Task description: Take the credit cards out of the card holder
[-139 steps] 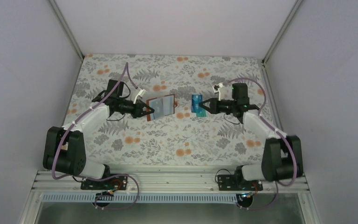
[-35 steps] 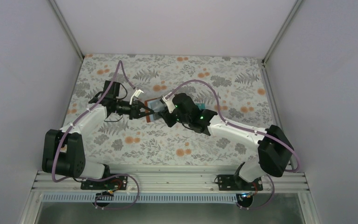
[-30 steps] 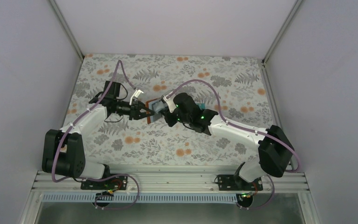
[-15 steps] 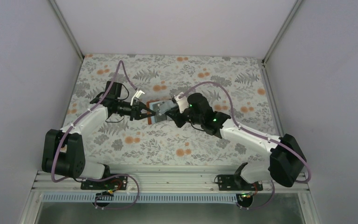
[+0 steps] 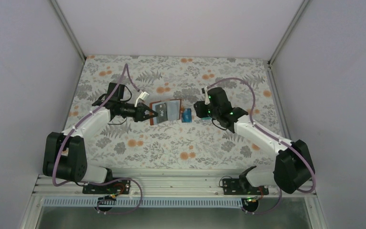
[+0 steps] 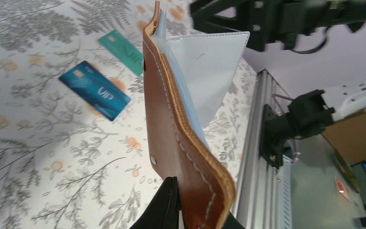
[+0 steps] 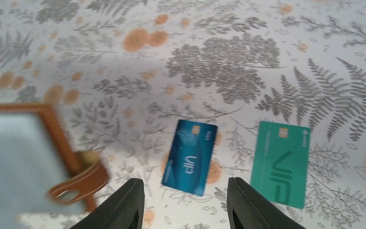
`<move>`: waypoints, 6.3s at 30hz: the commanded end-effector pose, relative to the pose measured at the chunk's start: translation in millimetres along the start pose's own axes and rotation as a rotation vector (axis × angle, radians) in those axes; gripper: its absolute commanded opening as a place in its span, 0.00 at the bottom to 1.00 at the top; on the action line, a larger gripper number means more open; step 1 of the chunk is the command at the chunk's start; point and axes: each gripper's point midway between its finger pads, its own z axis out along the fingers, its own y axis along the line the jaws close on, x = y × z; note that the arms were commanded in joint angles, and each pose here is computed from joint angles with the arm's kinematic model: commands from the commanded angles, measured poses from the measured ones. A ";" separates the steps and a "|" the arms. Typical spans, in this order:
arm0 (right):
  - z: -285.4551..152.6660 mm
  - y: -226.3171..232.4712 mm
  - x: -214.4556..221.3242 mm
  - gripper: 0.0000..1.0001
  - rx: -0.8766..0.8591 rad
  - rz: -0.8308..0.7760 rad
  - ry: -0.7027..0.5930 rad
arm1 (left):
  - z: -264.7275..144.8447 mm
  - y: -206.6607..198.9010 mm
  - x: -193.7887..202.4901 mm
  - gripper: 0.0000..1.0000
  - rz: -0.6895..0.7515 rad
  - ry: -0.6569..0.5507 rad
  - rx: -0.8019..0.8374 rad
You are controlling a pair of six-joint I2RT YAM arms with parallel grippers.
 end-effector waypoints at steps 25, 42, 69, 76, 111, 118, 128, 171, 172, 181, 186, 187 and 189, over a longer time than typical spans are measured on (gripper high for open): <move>-57.6 151.1 12.3 0.30 -0.831 -0.290 0.007 | -16.4 -80.2 -9.5 0.02 0.171 -0.077 0.375; -78.4 184.9 25.3 0.04 -1.064 -0.370 0.065 | -11.9 -85.6 -6.1 0.02 0.188 -0.061 0.392; -97.5 158.9 18.7 0.04 -0.953 -0.422 -0.019 | -10.1 -81.8 -4.5 0.04 0.174 -0.055 0.377; -75.8 154.6 31.6 0.17 -0.945 -0.383 0.048 | -17.1 -97.3 -6.1 0.02 0.230 -0.090 0.443; -96.3 161.3 29.8 0.04 -0.991 -0.451 0.018 | -7.8 -81.4 -1.1 0.12 0.177 -0.048 0.382; -99.3 158.5 27.8 0.04 -0.986 -0.445 0.010 | -8.1 -82.1 -0.8 0.19 0.179 -0.050 0.385; -98.9 156.2 23.3 0.04 -0.967 -0.446 -0.006 | -7.6 -81.3 -1.4 0.03 0.179 -0.045 0.377; -99.0 154.5 20.5 0.04 -1.018 -0.381 -0.009 | -10.3 -90.9 0.1 0.33 0.204 -0.063 0.426; -99.2 155.8 19.2 0.04 -1.021 -0.380 -0.011 | -10.3 -91.3 0.0 0.35 0.204 -0.063 0.427; -96.7 173.5 29.0 0.04 -1.070 -0.401 0.021 | -4.0 -86.4 3.2 0.29 0.191 -0.039 0.406; -95.0 170.6 29.5 0.04 -1.034 -0.413 0.020 | -4.6 -86.9 2.7 0.03 0.197 -0.038 0.399; -94.3 167.8 27.9 0.04 -1.013 -0.414 0.013 | -4.6 -87.0 3.0 0.03 0.198 -0.038 0.399; -89.1 159.1 24.8 0.04 -0.961 -0.397 0.009 | -4.4 -86.8 3.5 0.02 0.194 -0.036 0.400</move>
